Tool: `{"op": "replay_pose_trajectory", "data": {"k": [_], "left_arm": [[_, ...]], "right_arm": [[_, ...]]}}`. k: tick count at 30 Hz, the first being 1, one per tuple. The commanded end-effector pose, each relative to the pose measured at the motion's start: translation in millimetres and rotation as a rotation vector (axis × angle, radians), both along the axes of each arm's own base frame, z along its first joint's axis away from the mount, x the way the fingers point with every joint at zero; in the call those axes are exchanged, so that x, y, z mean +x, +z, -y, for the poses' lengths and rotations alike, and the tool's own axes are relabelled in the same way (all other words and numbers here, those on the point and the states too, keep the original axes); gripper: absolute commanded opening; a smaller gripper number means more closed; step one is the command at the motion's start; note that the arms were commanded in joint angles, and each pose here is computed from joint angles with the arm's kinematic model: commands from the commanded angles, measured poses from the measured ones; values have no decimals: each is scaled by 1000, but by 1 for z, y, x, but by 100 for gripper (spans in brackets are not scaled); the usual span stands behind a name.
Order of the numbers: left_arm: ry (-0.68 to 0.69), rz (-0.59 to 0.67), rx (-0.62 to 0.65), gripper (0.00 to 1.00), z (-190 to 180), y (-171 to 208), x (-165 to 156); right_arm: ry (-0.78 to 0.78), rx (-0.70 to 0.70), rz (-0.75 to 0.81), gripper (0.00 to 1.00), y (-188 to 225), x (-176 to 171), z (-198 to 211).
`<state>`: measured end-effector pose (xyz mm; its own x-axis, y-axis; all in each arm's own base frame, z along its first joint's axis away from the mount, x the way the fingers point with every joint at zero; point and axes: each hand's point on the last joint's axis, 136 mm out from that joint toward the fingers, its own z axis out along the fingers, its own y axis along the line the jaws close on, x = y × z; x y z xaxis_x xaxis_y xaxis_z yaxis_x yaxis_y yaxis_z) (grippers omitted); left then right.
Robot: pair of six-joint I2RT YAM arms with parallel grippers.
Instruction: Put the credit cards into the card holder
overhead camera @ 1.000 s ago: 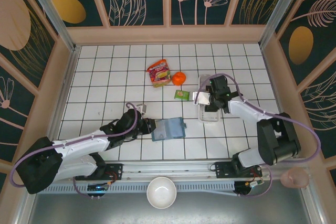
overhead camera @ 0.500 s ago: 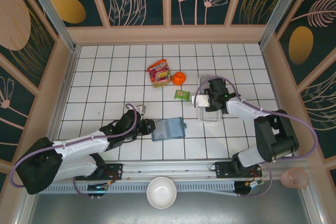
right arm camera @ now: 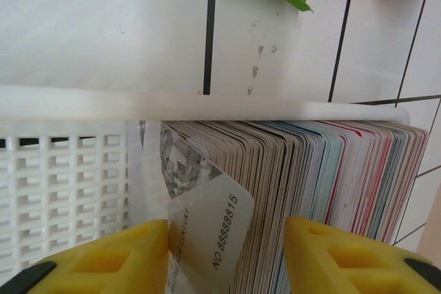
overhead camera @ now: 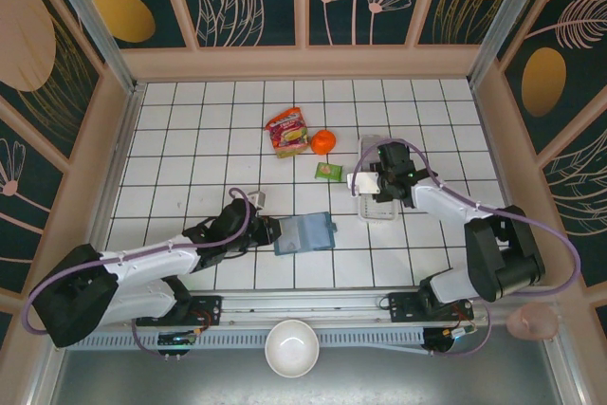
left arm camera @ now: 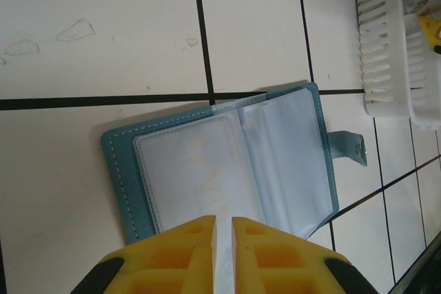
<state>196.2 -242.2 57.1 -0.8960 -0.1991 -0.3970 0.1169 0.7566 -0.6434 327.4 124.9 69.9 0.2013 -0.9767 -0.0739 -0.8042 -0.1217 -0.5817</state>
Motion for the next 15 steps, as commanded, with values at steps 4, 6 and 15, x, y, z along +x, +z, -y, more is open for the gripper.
{"op": "replay_pose_trajectory", "data": {"k": [4,6,15], "left_arm": [[-9,9,-48,12,9,9,2],[-8,10,-49,11,8,9,2],[-7,8,-50,11,8,9,1]], "right_arm": [[0,9,113,42,25,15,-2],[-1,10,116,39,26,15,-1],[0,6,115,30,30,13,-2]]}}
